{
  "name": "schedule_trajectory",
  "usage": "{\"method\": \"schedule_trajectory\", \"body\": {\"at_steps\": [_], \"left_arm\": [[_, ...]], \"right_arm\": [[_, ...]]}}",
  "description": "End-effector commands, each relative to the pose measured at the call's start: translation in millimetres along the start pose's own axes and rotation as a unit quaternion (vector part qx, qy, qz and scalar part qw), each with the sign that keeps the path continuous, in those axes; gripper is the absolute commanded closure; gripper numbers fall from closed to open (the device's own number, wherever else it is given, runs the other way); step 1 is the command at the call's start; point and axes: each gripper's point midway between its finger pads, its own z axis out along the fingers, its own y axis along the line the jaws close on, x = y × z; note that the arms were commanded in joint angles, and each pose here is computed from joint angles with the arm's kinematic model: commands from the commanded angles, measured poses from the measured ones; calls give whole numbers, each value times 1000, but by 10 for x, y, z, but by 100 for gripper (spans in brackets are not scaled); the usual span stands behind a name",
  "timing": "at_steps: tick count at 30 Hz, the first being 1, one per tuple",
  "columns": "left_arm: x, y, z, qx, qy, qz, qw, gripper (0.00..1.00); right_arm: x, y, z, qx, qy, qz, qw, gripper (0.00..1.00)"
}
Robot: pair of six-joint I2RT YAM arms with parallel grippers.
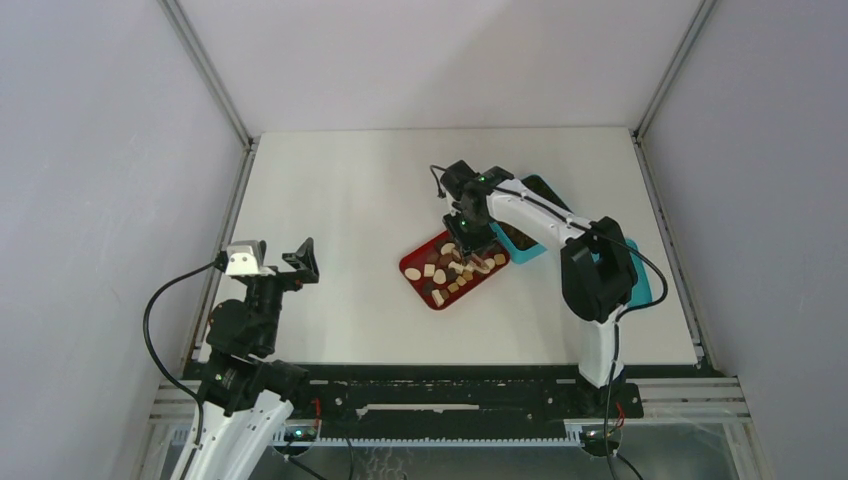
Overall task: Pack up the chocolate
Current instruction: Pick up the fake chocolate from the plate.
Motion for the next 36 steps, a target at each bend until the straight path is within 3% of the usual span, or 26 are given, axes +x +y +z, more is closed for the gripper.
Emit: {"method": "schedule_trajectory", "body": {"at_steps": [1,13,24,36], "left_arm": [[-79,-14,7,2,-10,-8,1000,0],[-74,-8,10,1,-9,-8,1000,0],[-62,-5,13,-1,-7,-7,1000,0],[-72,-7,6,1,-9,-7,1000,0]], "right_arm": [[3,102,60,-7,7,-7,1000,57],[45,25,262,29,35,-10,999,57],[-19,-207,210,79,23,10,997,58],[-97,-17,257,38,22,-7,999,55]]}}
